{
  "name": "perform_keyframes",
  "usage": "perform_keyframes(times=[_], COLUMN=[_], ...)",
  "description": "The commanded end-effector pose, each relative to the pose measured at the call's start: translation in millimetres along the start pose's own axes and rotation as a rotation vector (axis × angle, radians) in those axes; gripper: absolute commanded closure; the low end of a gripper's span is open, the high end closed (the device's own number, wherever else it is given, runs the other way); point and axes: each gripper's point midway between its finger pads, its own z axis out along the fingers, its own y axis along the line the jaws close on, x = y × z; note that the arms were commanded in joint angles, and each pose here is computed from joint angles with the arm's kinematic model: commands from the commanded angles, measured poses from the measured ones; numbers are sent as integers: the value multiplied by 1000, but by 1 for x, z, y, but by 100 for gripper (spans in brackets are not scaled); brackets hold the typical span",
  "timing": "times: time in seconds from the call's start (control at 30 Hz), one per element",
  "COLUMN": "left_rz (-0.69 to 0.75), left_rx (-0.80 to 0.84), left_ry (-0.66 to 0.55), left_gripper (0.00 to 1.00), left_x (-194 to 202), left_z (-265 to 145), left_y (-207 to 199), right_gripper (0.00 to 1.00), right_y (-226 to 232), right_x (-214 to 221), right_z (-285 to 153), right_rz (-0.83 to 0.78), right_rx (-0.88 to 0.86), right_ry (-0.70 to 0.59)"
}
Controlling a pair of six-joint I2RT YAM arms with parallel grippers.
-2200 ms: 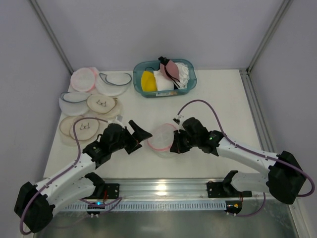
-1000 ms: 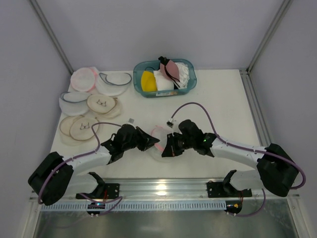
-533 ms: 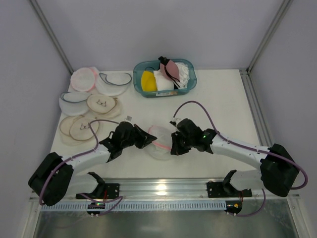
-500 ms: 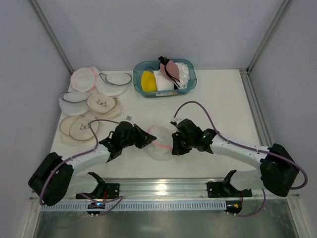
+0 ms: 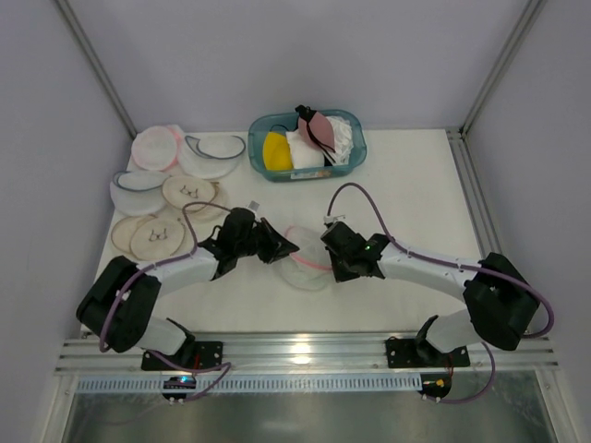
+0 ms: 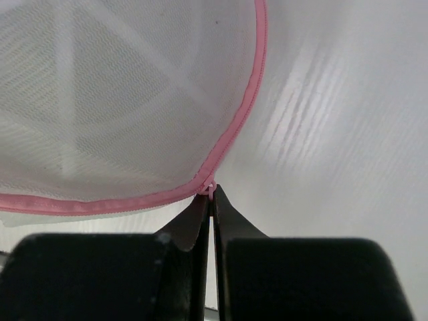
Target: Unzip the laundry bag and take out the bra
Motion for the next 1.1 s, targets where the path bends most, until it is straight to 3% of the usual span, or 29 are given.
perform_keyframes(times=[0.0, 0.07, 0.13, 0.17, 0.2, 0.3, 0.4, 0.47, 0.63, 0.83, 1.0, 1.07], left_rz=[121, 142, 157, 139, 131, 101, 88, 80, 52, 17, -20, -43], left_rx=[63, 71, 86, 63, 61, 57, 49, 11, 4, 22, 44, 62], left_ry=[45, 48, 56, 64, 69, 57, 7, -30, -92, -108, -91, -91], left_gripper=[100, 100, 89, 79, 58, 23, 5, 1, 1, 1, 1, 1], left_x=[-7, -14, -19, -22, -23, -24, -27, -30, -26, -10, 4, 5], left_z=[9, 19, 26, 33, 35, 39, 30, 23, -13, -49, -58, -59], left_y=[-22, -26, -32, -23, -20, -12, -8, -1, -6, -6, -7, -6], right_gripper=[96, 96, 96, 96, 96, 96, 96, 96, 96, 96, 96, 96], right_y=[-20, -19, -20, -20, -20, -21, -20, -19, -4, 43, 95, 103], right_x=[-19, -24, -24, -27, -28, -29, -30, -29, -29, -24, -19, -17], right_z=[-18, -27, -32, -36, -39, -44, -46, -46, -45, -52, -69, -69], right_rz=[17, 23, 22, 27, 27, 30, 31, 31, 22, -19, -72, -66], right_rx=[105, 85, 84, 75, 73, 66, 57, 53, -31, -298, -614, -662], right_ry=[-88, -117, -127, -144, -150, -163, -166, -164, -160, -123, -93, -86])
